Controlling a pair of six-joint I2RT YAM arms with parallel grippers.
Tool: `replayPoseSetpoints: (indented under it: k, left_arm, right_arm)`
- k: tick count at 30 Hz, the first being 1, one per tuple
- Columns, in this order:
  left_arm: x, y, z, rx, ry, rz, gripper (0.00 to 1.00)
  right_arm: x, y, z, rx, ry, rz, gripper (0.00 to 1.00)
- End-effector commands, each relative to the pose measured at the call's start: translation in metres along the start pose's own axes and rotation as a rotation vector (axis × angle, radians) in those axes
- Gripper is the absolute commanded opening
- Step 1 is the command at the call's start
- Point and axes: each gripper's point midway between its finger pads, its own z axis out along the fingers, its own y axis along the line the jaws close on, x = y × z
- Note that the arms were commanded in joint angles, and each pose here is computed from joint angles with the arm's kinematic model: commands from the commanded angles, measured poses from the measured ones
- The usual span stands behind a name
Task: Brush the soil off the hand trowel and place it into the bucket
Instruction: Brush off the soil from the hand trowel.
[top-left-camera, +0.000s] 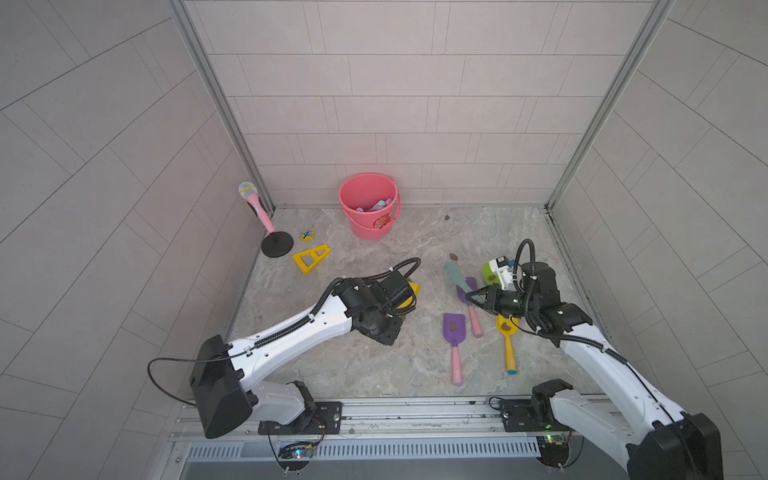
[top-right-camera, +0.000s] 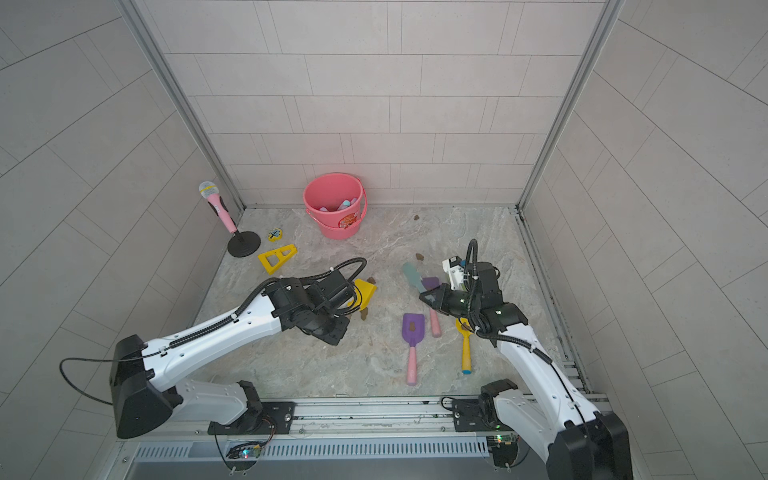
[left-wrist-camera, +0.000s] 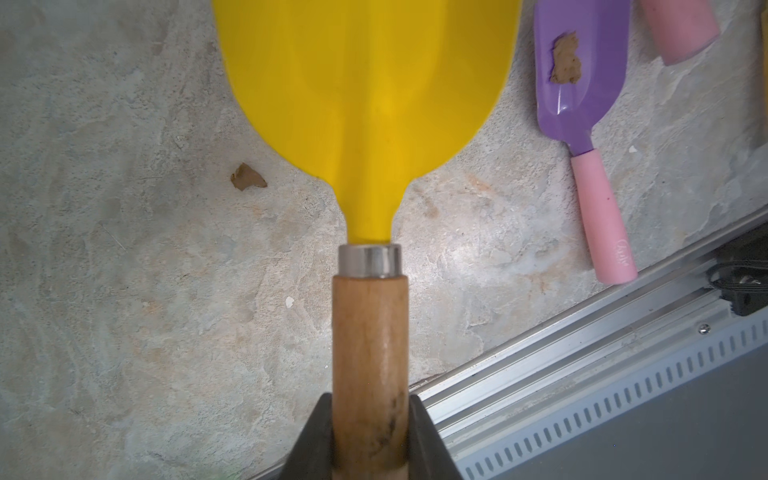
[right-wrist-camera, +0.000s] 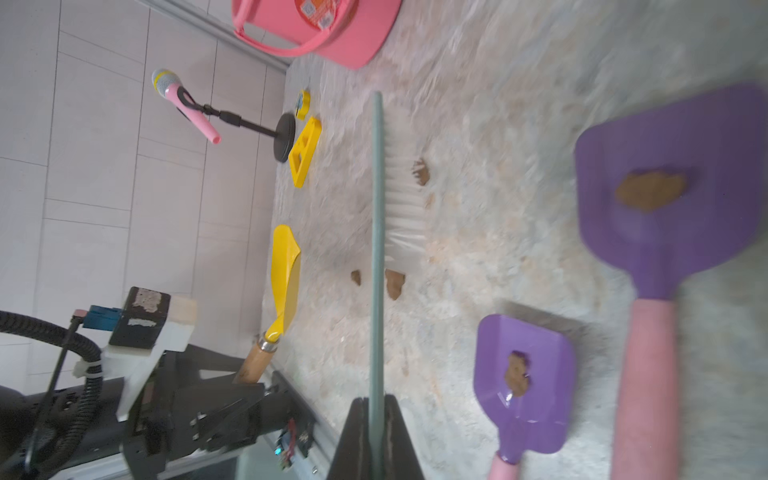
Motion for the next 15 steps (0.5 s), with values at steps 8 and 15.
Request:
replayPoseSetpoints:
  k: [8,15]
  left_arm:
    - [-0.013,-0.017,-0.056,0.147,-0.009,-0.063,0.00]
    - [0.000,-0.032,-0.068,0.316,0.132,-0.088,0.00]
  right_arm:
    - [0.011,-0.026,-0.021,0.362,-0.165,-0.675,0.00]
    - [0.063,0.022,0.014,0.342,0.026,-1.365,0.00]
